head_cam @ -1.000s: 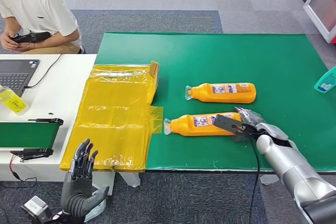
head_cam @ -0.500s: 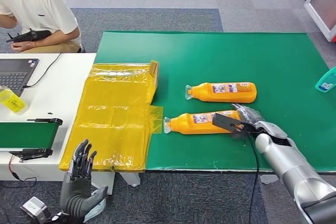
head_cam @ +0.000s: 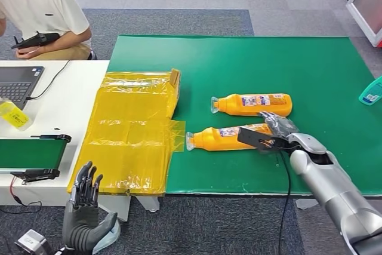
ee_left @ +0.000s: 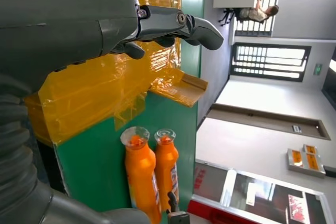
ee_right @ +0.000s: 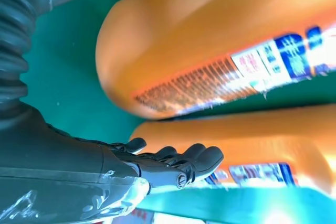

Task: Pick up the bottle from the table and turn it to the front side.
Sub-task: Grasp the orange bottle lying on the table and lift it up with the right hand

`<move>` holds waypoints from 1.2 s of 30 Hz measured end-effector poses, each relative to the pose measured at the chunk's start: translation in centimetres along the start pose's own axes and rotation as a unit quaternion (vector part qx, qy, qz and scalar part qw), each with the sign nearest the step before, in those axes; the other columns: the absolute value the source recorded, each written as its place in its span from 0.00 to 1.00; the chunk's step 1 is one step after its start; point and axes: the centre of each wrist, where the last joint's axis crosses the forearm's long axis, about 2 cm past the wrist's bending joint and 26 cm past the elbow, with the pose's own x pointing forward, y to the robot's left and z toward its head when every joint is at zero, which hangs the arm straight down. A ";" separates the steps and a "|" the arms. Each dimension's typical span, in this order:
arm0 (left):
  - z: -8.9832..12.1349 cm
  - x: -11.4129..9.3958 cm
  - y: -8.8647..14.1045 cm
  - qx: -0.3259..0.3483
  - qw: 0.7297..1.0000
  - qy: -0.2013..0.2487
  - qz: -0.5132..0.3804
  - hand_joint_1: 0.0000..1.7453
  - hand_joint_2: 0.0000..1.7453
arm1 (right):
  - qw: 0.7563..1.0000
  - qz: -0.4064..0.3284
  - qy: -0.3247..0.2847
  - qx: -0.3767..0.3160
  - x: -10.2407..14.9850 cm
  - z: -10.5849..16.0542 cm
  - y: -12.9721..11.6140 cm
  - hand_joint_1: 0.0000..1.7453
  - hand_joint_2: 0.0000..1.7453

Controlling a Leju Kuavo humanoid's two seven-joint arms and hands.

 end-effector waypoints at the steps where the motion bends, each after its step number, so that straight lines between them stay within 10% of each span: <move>1: 0.0 0.1 0.0 0.002 1.000 -0.001 0.000 0.00 1.00 | 1.000 0.003 -0.002 -0.001 0.1 0.1 -0.1 0.00 1.00; 32: -0.2 0.4 -0.2 -0.002 1.000 -0.007 0.003 0.00 1.00 | 0.993 0.075 -0.057 0.065 7.6 -2.5 5.5 0.00 1.00; 36: -0.2 0.4 -0.2 -0.002 1.000 -0.007 0.004 0.00 1.00 | 0.994 0.076 -0.059 0.058 7.9 -2.7 5.7 0.96 1.00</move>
